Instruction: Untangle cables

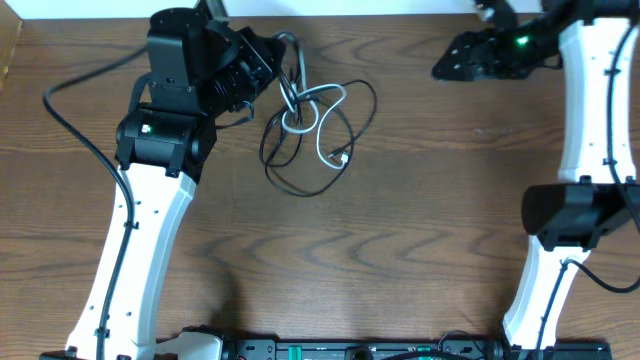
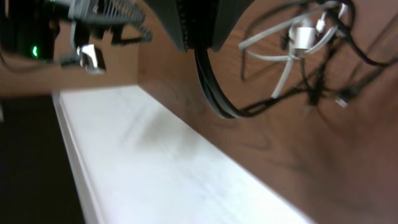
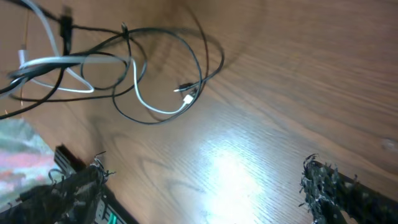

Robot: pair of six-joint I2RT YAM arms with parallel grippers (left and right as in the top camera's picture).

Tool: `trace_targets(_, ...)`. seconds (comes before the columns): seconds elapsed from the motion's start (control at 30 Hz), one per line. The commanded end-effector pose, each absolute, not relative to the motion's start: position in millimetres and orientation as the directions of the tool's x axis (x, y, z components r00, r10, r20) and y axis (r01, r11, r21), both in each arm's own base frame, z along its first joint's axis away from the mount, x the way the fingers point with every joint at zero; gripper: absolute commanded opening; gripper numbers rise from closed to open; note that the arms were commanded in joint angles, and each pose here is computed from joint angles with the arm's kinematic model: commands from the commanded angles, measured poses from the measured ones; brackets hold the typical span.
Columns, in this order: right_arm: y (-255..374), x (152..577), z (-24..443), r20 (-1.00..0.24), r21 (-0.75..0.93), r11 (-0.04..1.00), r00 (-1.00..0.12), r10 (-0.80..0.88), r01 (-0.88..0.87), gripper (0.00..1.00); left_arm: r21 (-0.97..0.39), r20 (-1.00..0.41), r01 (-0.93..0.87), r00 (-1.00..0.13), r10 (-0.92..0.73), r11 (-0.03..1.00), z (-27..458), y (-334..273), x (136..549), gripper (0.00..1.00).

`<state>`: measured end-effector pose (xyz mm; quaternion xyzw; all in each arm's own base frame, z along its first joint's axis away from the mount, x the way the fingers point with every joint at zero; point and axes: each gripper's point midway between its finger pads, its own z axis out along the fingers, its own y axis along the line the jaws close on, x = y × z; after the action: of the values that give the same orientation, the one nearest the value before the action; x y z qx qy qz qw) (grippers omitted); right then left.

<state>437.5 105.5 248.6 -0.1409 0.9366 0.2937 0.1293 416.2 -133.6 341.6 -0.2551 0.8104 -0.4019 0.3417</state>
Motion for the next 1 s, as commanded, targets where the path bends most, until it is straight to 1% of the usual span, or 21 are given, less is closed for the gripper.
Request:
trace_targets(0.0,114,431,255,-0.345,0.484,0.787,-0.910,-0.231,-0.383,0.99,-0.866,-0.137,-0.349,-0.520,-0.843,0.357,336,-120,414,0.08)
trace_targets(0.1,124,428,250,-0.333,0.493,0.775,-0.909,-0.251,-0.395,0.99,-0.858,0.017,-0.463,-0.456,-0.890,0.221,327,-119,409,0.07)
trace_targets(0.27,149,425,237,-0.319,0.511,0.746,-0.900,-0.297,-0.428,0.99,-0.843,0.160,-0.533,-0.372,-0.915,0.069,327,-119,409,0.07)
trace_targets(0.37,168,423,232,-0.326,0.544,0.707,-0.890,-0.318,-0.452,0.99,-0.835,0.192,-0.549,-0.330,-0.924,0.022,327,-116,410,0.08)
trace_targets(0.53,206,414,231,-0.357,0.613,0.606,-0.862,-0.360,-0.507,0.96,-0.820,0.251,-0.570,-0.287,-0.924,-0.046,328,-115,411,0.07)
trace_targets(0.67,230,402,228,-0.388,0.605,0.543,-0.811,-0.438,-0.583,0.94,-0.801,0.301,-0.585,-0.215,-0.929,-0.124,327,-110,413,0.08)
trace_targets(0.73,240,398,226,-0.391,0.603,0.528,-0.799,-0.457,-0.597,0.93,-0.792,0.323,-0.590,-0.183,-0.928,-0.159,327,-108,414,0.07)
trace_targets(0.8,251,395,223,-0.386,0.609,0.525,-0.800,-0.459,-0.595,0.88,-0.790,0.338,-0.587,-0.177,-0.924,-0.176,328,-108,415,0.07)
trace_targets(0.97,284,397,202,-0.326,0.654,0.557,-0.855,-0.403,-0.512,0.82,-0.796,0.337,-0.579,-0.181,-0.924,-0.177,331,-109,416,0.07)
